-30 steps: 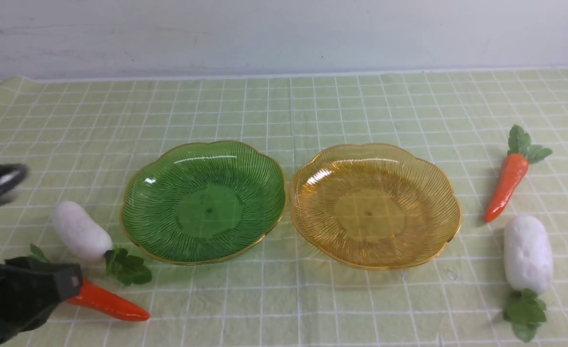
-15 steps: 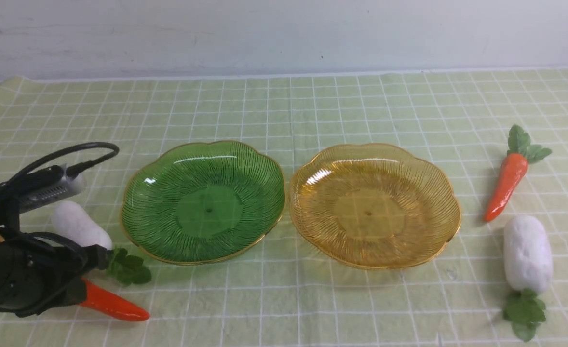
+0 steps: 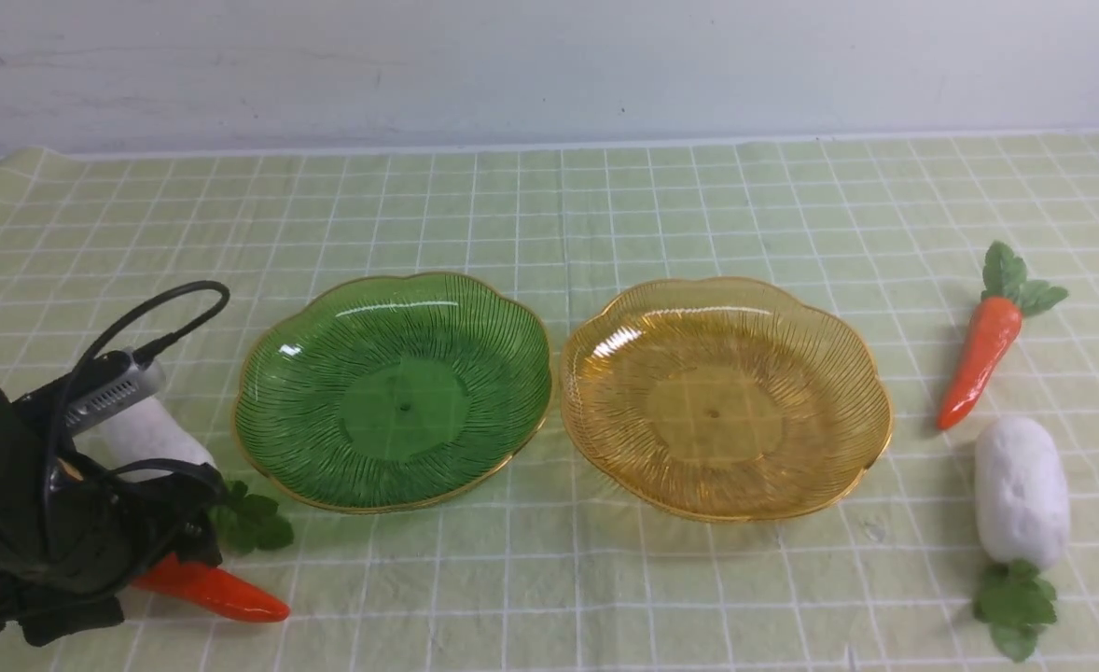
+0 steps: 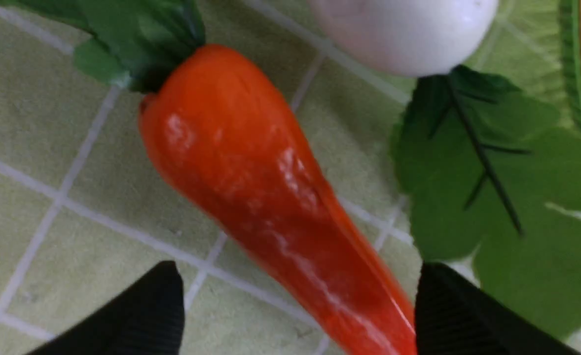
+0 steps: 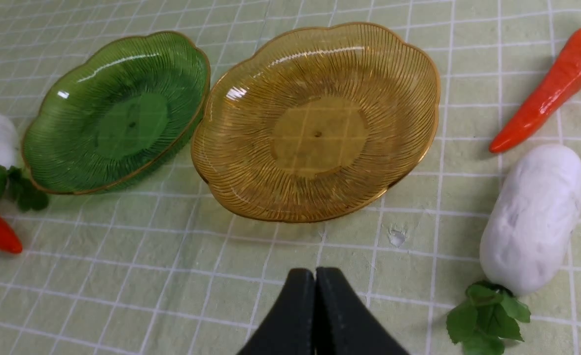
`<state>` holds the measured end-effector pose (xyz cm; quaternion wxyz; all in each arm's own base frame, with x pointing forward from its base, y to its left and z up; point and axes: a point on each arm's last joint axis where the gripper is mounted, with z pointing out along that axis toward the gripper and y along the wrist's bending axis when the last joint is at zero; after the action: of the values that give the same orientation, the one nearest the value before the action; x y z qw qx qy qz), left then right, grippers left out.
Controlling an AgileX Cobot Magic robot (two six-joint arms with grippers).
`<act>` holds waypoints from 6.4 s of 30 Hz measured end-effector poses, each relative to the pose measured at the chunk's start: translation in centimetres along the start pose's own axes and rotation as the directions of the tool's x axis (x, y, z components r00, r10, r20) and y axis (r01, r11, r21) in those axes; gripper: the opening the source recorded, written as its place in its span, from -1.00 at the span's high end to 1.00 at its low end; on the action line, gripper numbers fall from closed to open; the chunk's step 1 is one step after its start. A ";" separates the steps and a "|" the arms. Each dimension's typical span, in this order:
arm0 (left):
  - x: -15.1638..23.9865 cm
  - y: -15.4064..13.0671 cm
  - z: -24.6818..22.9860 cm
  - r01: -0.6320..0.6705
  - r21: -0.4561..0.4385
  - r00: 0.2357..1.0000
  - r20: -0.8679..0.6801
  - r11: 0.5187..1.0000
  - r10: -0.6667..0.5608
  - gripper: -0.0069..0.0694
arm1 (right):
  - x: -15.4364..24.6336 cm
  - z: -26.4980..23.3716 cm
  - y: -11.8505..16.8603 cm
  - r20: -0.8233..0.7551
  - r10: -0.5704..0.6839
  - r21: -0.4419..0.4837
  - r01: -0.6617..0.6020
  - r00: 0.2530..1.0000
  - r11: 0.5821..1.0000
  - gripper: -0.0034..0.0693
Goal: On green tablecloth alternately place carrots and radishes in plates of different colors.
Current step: 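Pick up the carrot and put it on the nearest plate, then pick up the vegetable and place it in the green plate with the right gripper, then pick up the white radish and place it on the plate, then place the white radish on the plate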
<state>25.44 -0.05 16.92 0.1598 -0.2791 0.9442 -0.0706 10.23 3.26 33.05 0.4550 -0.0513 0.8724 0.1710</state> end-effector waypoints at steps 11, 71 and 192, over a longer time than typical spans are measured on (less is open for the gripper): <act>0.4 0.8 1.0 -0.062 -0.094 0.996 -0.076 0.994 0.055 0.27 | -0.7 1.0 -0.4 -0.065 0.039 0.022 -0.038 0.997 0.999 0.95; -11.3 -0.6 -13.9 -0.320 0.101 0.944 0.112 0.942 0.309 0.84 | -17.4 27.8 -6.1 -0.227 0.154 0.060 -0.144 0.962 0.988 0.26; 1.6 -5.0 -22.3 -0.724 0.096 0.676 0.295 0.683 0.675 0.84 | -12.7 27.9 -5.8 -0.565 0.122 -0.054 -0.184 0.816 0.981 -0.52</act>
<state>19.03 -4.09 38.58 0.3134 0.1172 0.9400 -0.0666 40.70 6.65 27.22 0.1610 -0.0530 0.9582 0.2305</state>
